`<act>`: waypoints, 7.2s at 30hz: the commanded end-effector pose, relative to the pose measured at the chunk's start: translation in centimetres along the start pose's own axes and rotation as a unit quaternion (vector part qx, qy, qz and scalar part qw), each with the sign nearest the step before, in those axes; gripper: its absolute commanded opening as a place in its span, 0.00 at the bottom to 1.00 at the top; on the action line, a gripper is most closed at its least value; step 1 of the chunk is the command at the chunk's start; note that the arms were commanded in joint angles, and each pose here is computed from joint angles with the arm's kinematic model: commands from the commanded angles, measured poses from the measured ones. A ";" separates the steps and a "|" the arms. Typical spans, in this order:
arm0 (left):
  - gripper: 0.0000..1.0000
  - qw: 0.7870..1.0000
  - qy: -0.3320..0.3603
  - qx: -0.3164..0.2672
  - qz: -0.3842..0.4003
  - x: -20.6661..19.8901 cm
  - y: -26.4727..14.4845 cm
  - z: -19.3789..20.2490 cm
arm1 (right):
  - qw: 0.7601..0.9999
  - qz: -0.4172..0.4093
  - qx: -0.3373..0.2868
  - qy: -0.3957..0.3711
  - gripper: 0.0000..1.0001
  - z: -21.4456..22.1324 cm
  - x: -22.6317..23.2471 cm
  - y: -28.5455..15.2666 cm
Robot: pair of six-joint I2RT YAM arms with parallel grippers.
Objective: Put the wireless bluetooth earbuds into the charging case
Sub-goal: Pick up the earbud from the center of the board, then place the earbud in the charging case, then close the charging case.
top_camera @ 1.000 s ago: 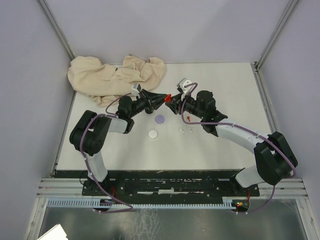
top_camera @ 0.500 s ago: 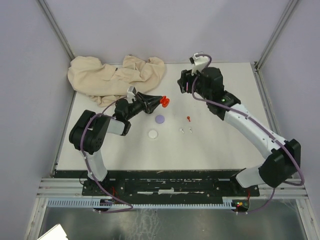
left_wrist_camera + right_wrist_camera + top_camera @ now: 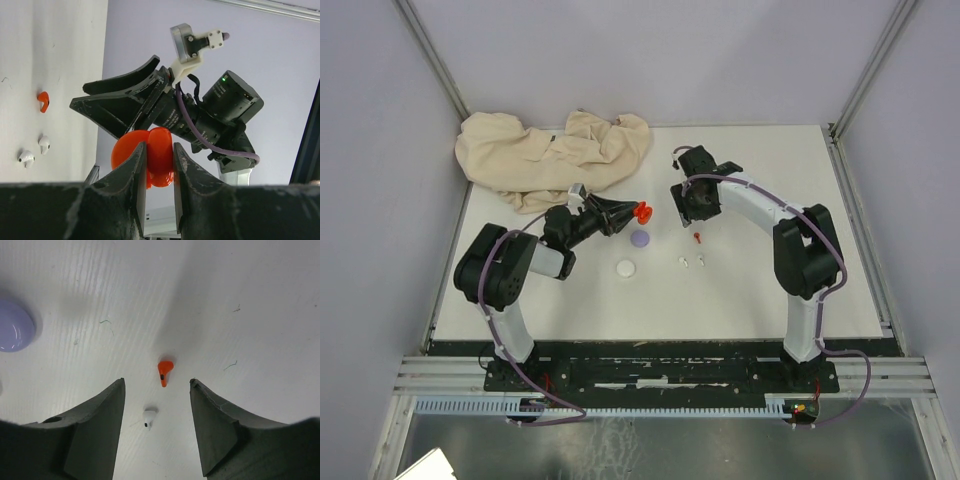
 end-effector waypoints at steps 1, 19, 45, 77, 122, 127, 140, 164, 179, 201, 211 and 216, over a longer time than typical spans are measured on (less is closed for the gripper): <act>0.03 0.998 0.039 0.028 0.043 -2.4 -0.6 1.4 | 1.000 -0.017 -0.004 0.003 0.62 -0.7 0.5 -0.5; 0.03 0.998 0.037 0.032 0.040 -2.2 -0.5 1.4 | 0.998 -0.040 0.053 0.017 0.57 1.1 0.5 3.7; 0.03 0.998 0.032 0.031 0.039 -1.8 -0.6 1.3 | 0.995 -0.034 0.088 0.025 0.38 2.5 -0.3 4.5; 0.03 0.999 0.033 0.022 0.035 -1.8 -0.2 1.0 | 0.982 -0.054 -0.180 0.019 0.01 -4.3 -1.0 -5.1; 0.03 0.995 0.007 0.087 0.056 -3.5 2.4 3.3 | 0.836 -0.083 -0.505 -0.195 0.01 -4.9 6.9 -14.5; 0.03 0.994 0.010 0.092 0.059 -3.7 2.2 3.6 | 0.841 -0.078 -0.498 -0.198 0.01 -4.8 6.8 -13.8; 0.03 0.993 0.015 0.097 0.068 -4.5 2.4 3.8 | 0.848 -0.084 -0.485 -0.198 0.01 -4.5 7.0 -12.9; 0.03 0.992 0.016 0.097 0.083 -5.5 2.6 3.8 | 0.860 -0.085 -0.465 -0.192 0.03 -3.8 7.0 -11.5; 0.03 0.993 0.013 0.088 0.078 -4.8 2.9 3.4 | 0.855 -0.098 -0.488 -0.147 0.48 -4.7 7.0 -14.1; 0.03 0.994 -0.058 -0.072 0.059 -4.8 3.1 0.1 | 0.896 0.041 -0.438 -0.064 0.71 -2.8 2.6 -13.7; 0.03 0.973 -0.098 -0.208 0.019 -5.5 1.9 -0.4 | 0.897 0.014 -0.429 -0.102 0.97 -2.9 5.4 -9.0; 0.03 0.957 -0.110 -0.269 -0.004 -5.4 1.3 -0.1 | 0.891 0.025 -0.435 -0.126 0.98 -3.6 7.3 -7.5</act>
Point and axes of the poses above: each gripper's point midway between its finger pads, its own y axis out along the fingers, its own x axis along the line the jaws close on, z = x × y, the point moved 5 cm from there along -y, back along the fingers, and after that the axes turned 9 degrees about -y, right-handed, at the moved point
